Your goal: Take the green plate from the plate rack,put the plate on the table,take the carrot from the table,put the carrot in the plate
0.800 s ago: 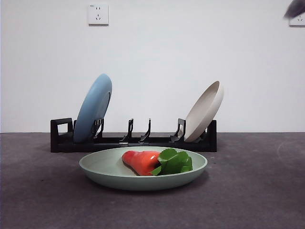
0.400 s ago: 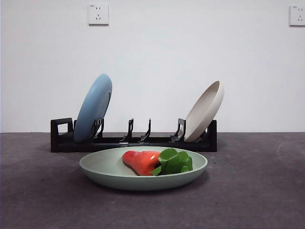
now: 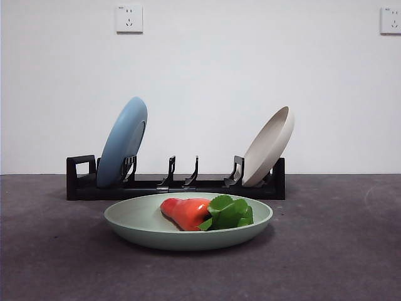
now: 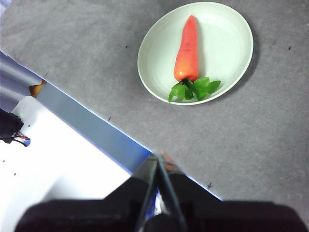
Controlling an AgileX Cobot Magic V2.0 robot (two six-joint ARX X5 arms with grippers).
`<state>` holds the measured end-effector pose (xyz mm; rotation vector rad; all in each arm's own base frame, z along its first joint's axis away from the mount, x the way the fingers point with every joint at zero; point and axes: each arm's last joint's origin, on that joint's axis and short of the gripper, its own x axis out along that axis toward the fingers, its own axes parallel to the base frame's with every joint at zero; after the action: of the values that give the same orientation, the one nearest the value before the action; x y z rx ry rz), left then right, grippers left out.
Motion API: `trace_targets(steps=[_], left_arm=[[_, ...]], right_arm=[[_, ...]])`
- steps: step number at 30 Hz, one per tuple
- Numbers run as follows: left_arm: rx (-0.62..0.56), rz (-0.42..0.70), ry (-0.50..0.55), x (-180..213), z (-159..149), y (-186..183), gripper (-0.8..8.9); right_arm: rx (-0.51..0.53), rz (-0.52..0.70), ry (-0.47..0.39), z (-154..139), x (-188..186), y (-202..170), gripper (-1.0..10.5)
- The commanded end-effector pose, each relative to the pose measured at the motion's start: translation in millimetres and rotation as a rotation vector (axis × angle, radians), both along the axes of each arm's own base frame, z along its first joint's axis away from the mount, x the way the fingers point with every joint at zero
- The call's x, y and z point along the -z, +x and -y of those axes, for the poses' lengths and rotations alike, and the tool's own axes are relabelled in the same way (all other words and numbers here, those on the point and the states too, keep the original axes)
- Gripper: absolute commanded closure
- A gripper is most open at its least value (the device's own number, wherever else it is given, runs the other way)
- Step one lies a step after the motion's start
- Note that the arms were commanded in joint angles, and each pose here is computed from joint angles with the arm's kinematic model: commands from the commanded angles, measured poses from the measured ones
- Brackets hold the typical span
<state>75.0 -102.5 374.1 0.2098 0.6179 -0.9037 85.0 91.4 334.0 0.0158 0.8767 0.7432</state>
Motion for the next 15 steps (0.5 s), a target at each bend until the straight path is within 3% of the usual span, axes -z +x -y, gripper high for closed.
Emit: trace_targets(steps=[1, 4, 8, 12, 15], left_arm=[[-0.001, -0.001, -0.003, 1, 0, 0, 8.17], [-0.021, 0.07, 0.016, -2, -1, 2, 8.17], [-0.123, 0.289, 0.024, -14, -18, 8, 8.17], [-0.22, 0.451, -0.042, -18, -42, 12, 8.17], [-0.365, 0.548, -0.093, -5, -63, 10, 8.17]], right_arm=[[0.003, 0.002, 0.003, 0, 0, 0, 9.5], [0.003, 0.002, 0.004, 0, -1, 0, 9.4], [0.003, 0.001, 0.004, 0, 0, 0, 9.4], [0.003, 0.002, 0.003, 0, 0, 0, 9.4], [0.003, 0.001, 0.004, 0, 0, 0, 9.4]])
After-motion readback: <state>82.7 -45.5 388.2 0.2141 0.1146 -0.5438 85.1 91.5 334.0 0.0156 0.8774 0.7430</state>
